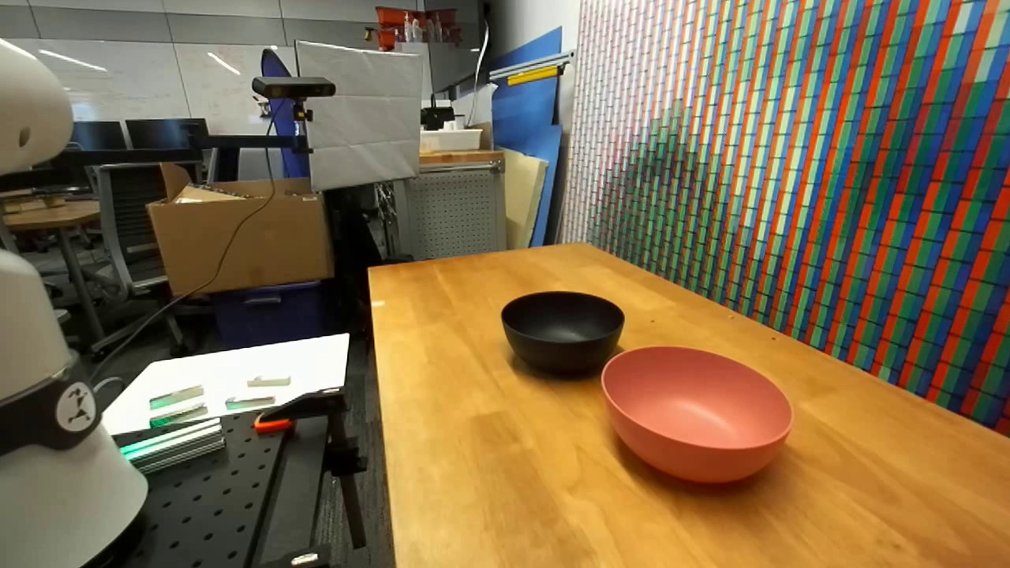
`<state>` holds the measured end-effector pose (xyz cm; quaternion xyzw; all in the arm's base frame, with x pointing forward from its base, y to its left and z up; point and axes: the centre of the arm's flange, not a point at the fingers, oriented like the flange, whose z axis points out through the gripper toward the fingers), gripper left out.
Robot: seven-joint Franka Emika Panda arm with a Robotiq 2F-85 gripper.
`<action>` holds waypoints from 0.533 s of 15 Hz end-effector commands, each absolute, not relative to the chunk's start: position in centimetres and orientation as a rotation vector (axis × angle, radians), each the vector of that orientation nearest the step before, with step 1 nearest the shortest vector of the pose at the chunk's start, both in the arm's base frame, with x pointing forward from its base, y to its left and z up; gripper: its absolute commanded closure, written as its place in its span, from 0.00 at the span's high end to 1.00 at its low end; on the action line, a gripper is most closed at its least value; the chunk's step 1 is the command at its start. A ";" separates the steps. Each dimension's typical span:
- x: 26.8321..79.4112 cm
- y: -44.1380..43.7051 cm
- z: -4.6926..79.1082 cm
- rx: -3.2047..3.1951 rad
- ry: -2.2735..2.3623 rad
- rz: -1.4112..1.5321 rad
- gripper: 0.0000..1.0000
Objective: Put the black bowl on top of the pink bowl
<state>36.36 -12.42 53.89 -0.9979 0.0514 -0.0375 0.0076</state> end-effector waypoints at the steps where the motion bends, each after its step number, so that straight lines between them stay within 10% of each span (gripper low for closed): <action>1: 40.8 -5.9 53.5 -3.192 0.132 -0.239 1.00; 8: 47.6 3.1 43.8 -3.302 0.100 -0.101 1.00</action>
